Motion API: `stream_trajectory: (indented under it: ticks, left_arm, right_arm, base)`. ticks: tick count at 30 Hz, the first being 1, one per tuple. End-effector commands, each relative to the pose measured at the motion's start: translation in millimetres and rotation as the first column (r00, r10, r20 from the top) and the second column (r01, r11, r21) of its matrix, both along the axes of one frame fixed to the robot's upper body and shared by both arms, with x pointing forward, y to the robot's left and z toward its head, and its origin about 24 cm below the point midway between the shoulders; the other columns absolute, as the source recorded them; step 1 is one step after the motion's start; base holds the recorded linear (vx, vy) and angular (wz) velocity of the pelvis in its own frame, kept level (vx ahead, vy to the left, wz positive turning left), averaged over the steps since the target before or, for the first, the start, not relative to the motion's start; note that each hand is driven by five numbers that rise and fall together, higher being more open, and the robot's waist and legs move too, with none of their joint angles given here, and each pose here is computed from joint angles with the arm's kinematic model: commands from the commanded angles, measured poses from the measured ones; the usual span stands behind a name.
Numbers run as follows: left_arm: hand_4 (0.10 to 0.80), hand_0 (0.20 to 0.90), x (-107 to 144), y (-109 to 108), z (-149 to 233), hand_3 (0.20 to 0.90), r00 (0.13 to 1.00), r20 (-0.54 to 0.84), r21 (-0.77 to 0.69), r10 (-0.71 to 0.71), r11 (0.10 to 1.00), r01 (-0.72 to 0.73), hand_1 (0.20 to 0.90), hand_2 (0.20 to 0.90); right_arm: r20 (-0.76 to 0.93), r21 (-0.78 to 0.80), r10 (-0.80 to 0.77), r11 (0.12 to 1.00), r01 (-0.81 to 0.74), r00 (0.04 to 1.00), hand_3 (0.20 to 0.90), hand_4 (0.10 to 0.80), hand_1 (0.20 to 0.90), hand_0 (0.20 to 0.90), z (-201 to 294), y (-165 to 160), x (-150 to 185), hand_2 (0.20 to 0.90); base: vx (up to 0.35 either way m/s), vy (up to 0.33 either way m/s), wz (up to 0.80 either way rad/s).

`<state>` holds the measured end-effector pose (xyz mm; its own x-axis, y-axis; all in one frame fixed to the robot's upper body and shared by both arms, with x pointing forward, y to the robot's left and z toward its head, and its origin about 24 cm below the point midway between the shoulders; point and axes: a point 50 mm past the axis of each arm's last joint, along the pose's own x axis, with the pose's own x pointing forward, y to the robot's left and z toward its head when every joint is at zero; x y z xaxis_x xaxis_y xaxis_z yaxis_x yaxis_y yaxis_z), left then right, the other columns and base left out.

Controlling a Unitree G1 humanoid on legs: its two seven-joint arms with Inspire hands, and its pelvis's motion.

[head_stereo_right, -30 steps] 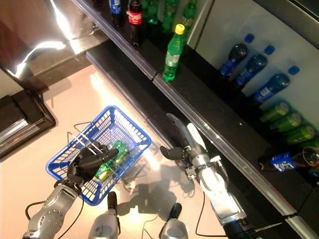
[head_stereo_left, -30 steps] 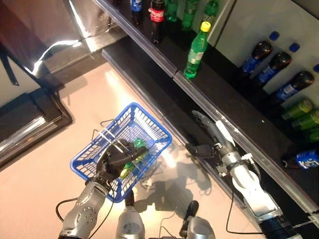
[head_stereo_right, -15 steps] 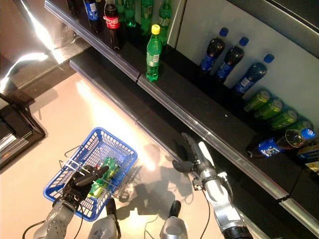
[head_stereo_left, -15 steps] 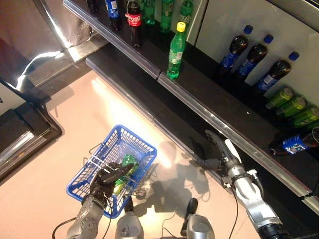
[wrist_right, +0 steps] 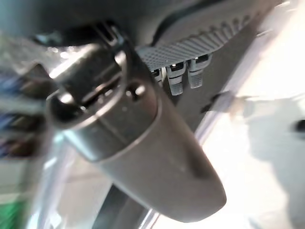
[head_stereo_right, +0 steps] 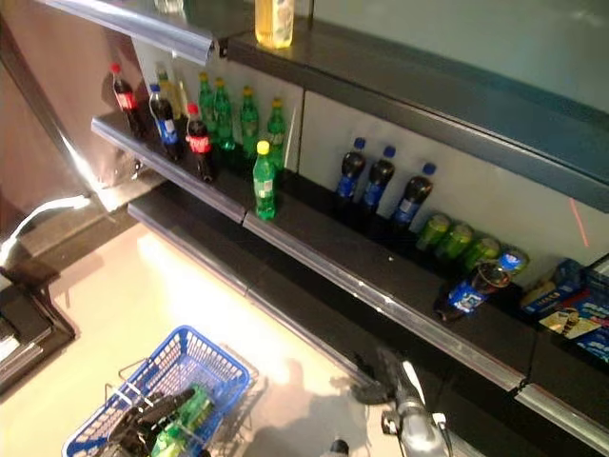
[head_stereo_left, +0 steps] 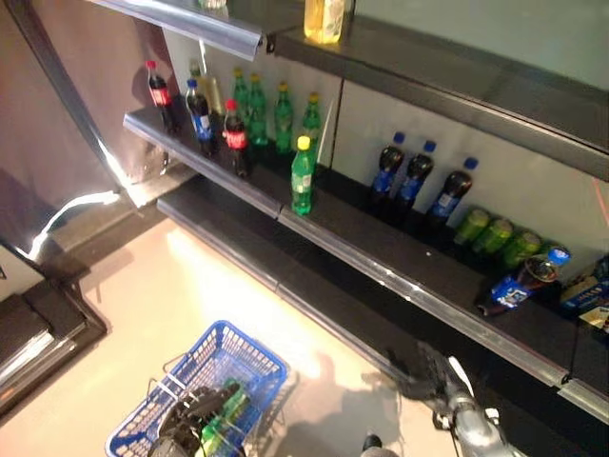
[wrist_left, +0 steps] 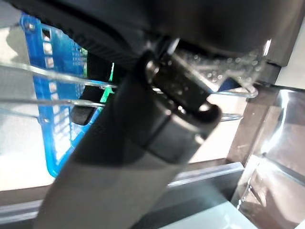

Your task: Pick up the drink and place into the basket.

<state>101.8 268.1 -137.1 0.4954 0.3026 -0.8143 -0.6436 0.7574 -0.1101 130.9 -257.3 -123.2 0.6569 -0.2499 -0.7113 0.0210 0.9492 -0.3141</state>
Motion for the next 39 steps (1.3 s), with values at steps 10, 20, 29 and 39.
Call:
stream_trajectory:
  ticks: [10, 20, 29, 39]
  left_arm:
    - [0.100, 0.300, 52, 38, 33, 0.200, 0.964, 0.224, 0.221, -0.142, 0.971, 0.092, 0.300, 0.300]
    - [0.100, 0.300, 27, 27, 13, 0.200, 0.979, 0.076, 0.149, -0.191, 0.973, 0.179, 0.300, 0.300]
    - [0.100, 0.300, 10, 16, 1, 0.200, 0.966, -0.015, 0.080, -0.259, 0.962, 0.260, 0.300, 0.300]
    - [0.100, 0.300, 2, 8, -6, 0.200, 0.948, -0.087, 0.039, -0.307, 0.949, 0.311, 0.300, 0.300]
  right_arm:
    - [-0.055, 0.063, -0.231, 0.970, 0.234, 0.971, 0.900, 0.800, 0.900, 0.900, -8, -36, -23, 0.900]
    - [-0.149, 0.065, -0.272, 0.957, 0.284, 0.951, 0.900, 0.800, 0.900, 0.900, -15, -37, -39, 0.900]
    - [-0.237, 0.104, -0.314, 0.933, 0.345, 0.919, 0.900, 0.800, 0.900, 0.900, -23, -31, -52, 0.900]
    - [-0.285, 0.112, -0.276, 0.942, 0.318, 0.918, 0.900, 0.800, 0.900, 0.900, -27, -24, -51, 0.900]
  base:
    - [0.006, -0.005, -0.11]
    - [-0.006, 0.003, -0.03]
    - [-0.002, 0.001, -0.02]
    - [0.000, 0.000, 0.00]
